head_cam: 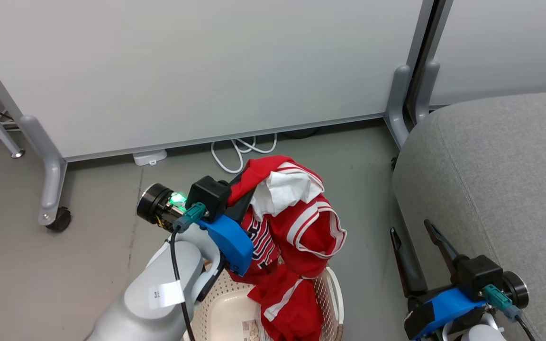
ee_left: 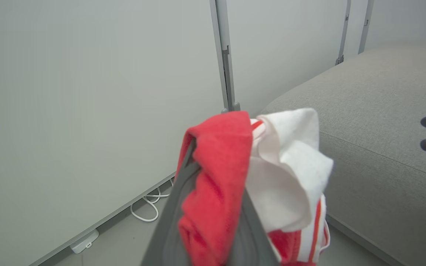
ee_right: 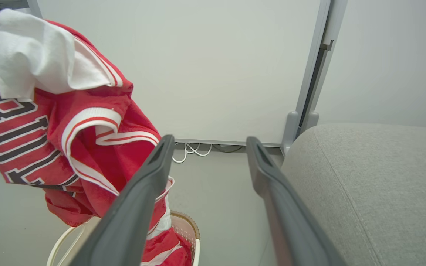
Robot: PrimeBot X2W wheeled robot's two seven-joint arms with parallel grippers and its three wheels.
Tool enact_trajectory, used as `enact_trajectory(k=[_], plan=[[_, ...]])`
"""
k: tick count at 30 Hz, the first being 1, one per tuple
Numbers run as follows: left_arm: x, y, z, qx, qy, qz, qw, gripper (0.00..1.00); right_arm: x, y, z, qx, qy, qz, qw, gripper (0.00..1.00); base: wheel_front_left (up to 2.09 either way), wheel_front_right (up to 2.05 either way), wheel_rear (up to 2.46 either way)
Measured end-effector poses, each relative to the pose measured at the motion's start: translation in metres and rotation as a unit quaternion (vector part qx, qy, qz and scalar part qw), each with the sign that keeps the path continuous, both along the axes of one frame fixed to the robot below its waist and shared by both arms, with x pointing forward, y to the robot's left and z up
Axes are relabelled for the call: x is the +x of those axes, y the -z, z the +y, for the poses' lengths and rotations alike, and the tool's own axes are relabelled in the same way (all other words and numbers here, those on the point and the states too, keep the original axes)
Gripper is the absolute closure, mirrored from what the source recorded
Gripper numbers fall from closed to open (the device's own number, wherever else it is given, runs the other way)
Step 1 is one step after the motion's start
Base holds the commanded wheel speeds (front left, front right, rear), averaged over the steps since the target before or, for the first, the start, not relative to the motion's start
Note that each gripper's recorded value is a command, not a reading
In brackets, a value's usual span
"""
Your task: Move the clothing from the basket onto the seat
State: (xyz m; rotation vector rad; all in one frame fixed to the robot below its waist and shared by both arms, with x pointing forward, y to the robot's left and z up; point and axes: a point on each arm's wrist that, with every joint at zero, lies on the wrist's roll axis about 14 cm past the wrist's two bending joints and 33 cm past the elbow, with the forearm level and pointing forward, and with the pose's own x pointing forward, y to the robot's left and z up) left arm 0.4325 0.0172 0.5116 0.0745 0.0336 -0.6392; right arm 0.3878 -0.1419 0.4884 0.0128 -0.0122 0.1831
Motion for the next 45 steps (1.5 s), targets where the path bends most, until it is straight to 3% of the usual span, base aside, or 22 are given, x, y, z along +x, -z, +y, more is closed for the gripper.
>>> enact_trajectory(k=[12,21,33,45], plan=[[-0.006,-0.012,0.001,-0.006,-0.001,-0.019,1.000,1.00,-0.005,-0.002,0.015,0.007,-0.022,-0.002,1.000,0.00,0.00,0.00,0.00],[-0.005,-0.009,0.000,-0.004,0.001,-0.017,1.000,1.00,-0.007,0.003,0.049,0.016,-0.072,0.008,0.997,0.00,0.00,0.00,0.00],[0.006,-0.015,-0.003,-0.003,0.007,-0.026,1.000,1.00,0.005,0.002,0.116,0.043,-0.171,0.019,0.984,0.00,0.00,0.00,0.00],[0.006,-0.016,-0.012,-0.003,0.021,-0.029,0.999,1.00,0.030,0.014,0.136,0.044,-0.197,0.047,0.978,0.00,0.00,0.00,0.00]])
